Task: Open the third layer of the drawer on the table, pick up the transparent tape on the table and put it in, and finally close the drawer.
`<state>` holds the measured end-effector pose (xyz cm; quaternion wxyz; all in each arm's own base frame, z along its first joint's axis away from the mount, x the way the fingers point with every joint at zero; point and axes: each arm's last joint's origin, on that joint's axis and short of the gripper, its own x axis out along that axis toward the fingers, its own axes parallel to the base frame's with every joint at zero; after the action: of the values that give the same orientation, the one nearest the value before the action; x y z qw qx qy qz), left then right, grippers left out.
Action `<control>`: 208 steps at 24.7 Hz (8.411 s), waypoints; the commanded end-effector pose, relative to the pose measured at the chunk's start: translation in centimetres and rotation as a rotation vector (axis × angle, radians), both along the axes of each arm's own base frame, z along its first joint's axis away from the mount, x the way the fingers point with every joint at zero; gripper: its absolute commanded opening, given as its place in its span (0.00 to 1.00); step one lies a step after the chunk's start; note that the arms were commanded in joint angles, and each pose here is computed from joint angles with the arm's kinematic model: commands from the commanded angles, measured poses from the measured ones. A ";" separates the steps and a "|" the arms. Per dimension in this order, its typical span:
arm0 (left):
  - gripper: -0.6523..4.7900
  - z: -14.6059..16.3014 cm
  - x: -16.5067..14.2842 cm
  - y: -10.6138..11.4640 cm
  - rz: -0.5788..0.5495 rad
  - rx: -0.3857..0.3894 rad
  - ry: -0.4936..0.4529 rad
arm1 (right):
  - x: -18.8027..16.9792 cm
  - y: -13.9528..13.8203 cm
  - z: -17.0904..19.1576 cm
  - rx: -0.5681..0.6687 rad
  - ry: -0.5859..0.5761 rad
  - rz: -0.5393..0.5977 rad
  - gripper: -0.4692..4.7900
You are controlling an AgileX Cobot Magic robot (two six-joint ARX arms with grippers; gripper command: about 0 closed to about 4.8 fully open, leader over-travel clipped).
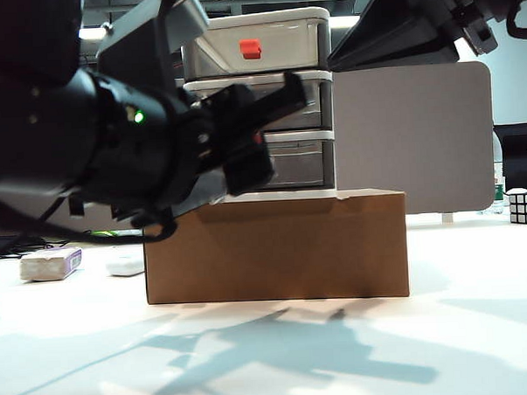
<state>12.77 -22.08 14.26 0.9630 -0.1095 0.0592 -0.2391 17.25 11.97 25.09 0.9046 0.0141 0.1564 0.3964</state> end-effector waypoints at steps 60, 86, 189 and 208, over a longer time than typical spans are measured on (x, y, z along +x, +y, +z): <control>0.44 0.8 2.1 -3.3 0.220 0.130 -0.081 | 5.5 3.8 6.5 -0.006 -0.207 0.009 0.08; 0.11 0.9 2.1 -3.5 0.208 0.125 -0.084 | 5.8 3.8 5.1 -0.090 -0.121 -0.066 0.08; 0.33 1.1 2.3 -2.5 0.143 0.178 -0.050 | 4.5 3.9 4.3 -0.172 -0.055 0.138 0.08; 0.21 1.4 2.7 -2.8 0.148 0.182 -0.049 | 4.5 3.9 4.2 -0.174 -0.051 0.140 0.08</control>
<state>15.42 -24.90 15.59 0.9851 -0.0162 0.0498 -0.1639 21.79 15.82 28.95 0.8754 -0.0860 0.1790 0.4408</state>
